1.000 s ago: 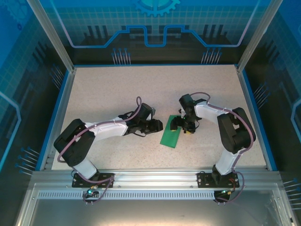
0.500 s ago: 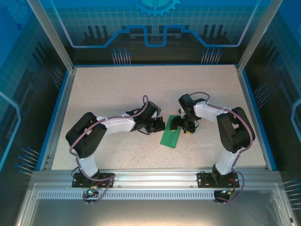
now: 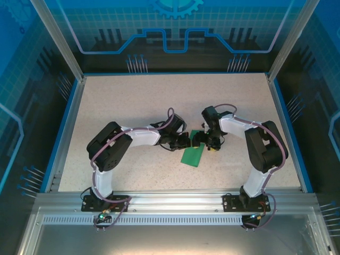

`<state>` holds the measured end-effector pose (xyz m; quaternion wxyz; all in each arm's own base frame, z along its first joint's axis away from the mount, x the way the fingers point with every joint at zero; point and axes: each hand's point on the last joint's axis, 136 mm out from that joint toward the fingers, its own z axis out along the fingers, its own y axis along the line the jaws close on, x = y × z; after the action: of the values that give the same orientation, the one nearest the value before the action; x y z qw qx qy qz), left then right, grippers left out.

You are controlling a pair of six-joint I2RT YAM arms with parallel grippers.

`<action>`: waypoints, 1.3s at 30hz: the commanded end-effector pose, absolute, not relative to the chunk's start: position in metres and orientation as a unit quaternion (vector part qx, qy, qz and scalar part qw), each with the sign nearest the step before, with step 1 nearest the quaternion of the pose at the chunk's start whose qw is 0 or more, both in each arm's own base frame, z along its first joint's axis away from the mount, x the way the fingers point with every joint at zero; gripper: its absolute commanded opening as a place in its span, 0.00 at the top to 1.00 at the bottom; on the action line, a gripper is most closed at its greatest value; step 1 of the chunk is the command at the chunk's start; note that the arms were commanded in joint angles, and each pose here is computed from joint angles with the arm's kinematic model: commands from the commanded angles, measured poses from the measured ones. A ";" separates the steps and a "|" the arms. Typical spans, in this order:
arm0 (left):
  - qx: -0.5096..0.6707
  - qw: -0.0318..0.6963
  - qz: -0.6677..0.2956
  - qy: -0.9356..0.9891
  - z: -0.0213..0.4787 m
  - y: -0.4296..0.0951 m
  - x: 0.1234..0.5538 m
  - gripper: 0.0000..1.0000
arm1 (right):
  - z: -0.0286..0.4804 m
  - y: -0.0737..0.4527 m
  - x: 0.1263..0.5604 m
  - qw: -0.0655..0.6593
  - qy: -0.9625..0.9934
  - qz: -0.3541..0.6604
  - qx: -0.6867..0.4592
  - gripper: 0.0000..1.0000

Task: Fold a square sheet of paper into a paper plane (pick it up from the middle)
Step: Hold the square sheet of paper at the center of the table, then fold the square sheet of paper in half at the center of the table.

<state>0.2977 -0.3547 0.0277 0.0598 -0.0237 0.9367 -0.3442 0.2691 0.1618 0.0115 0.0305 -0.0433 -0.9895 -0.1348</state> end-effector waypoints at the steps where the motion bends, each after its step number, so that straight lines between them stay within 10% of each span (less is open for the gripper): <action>1: -0.027 0.036 -0.330 0.943 0.020 -0.357 0.291 1.00 | -0.033 0.146 0.245 0.070 -0.993 -0.082 -0.042 0.22; 18: -0.030 0.026 -0.300 0.953 0.000 -0.347 0.284 1.00 | 0.062 0.134 0.277 -0.083 -0.965 -0.227 -0.103 0.20; 31: -0.025 0.026 -0.300 0.953 0.001 -0.350 0.285 1.00 | 0.083 0.170 0.276 -0.078 -0.927 -0.358 -0.081 0.72; 39: -0.023 0.026 -0.298 0.954 0.001 -0.351 0.287 1.00 | 0.058 0.195 0.279 -0.041 -0.927 -0.368 -0.068 0.78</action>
<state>0.2945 -0.3542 0.0163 0.0423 -0.0261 0.9443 -0.3254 0.2755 0.1814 0.0584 -0.0478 -0.0760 -0.9340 -0.3458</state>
